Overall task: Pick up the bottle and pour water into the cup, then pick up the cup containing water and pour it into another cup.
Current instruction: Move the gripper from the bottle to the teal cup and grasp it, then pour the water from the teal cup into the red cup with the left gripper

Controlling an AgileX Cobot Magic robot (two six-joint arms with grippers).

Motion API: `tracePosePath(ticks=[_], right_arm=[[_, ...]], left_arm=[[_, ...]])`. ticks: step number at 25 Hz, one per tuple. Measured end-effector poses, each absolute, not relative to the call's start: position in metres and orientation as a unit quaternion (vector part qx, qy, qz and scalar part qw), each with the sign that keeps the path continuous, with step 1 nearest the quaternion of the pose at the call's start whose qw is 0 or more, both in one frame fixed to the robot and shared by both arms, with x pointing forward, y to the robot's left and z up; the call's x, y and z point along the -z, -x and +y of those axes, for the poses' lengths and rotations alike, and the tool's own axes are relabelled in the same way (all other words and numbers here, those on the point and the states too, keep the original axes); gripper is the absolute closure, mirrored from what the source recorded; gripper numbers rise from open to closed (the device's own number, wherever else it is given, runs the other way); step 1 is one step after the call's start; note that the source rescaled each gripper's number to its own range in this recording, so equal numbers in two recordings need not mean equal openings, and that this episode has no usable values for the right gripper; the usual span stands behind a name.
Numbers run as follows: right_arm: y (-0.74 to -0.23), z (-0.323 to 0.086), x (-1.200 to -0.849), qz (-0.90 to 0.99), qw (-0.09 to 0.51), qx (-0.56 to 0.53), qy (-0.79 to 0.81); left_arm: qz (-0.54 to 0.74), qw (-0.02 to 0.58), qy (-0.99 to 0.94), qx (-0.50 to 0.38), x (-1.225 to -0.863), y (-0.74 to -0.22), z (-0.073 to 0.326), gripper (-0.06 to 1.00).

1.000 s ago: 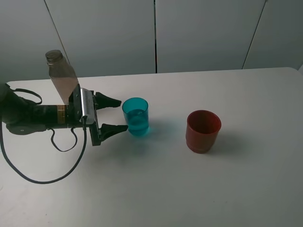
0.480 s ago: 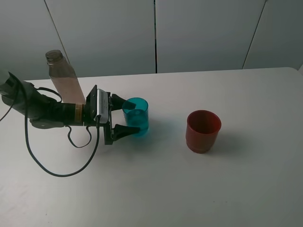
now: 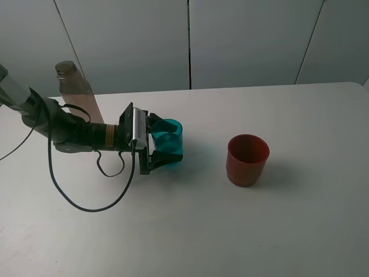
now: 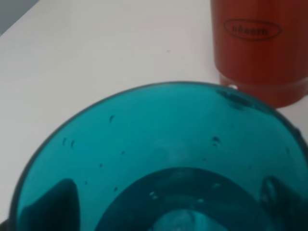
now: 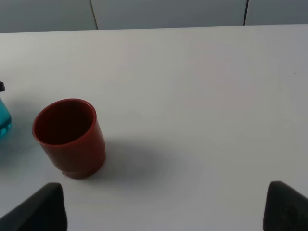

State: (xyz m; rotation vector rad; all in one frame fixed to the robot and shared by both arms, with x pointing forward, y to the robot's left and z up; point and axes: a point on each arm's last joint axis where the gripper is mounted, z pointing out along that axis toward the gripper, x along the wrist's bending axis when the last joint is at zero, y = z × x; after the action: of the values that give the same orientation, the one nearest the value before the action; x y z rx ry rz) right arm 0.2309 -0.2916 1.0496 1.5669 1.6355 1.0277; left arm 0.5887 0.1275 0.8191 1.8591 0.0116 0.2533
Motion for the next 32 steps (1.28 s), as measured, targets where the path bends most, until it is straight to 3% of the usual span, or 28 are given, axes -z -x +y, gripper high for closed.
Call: tracePosePath(ticks=[1, 2, 3, 25, 32], right_arm=[[-0.231, -0.292, -1.05, 0.623, 0.321, -0.391, -0.597], [-0.231, -0.292, -1.05, 0.623, 0.321, -0.391, -0.597], [-0.231, -0.292, -1.05, 0.623, 0.321, -0.391, -0.597], [-0.231, -0.292, -1.05, 0.623, 0.321, -0.391, -0.597], [-0.231, -0.292, -1.05, 0.623, 0.321, -0.391, -0.597]], left_arm=[[0.006, 0.589, -0.801, -0.108, -0.819, -0.589, 0.127, 0.26], [0.007, 0.587, -0.802, -0.107, -0.818, -0.588, 0.126, 0.66], [0.01, 0.586, -0.804, -0.105, -0.818, -0.588, 0.126, 0.76], [0.024, 0.583, -0.806, -0.098, -0.82, -0.589, 0.125, 0.76], [0.005, 0.576, -0.806, -0.138, -0.863, -0.594, 0.116, 0.76]])
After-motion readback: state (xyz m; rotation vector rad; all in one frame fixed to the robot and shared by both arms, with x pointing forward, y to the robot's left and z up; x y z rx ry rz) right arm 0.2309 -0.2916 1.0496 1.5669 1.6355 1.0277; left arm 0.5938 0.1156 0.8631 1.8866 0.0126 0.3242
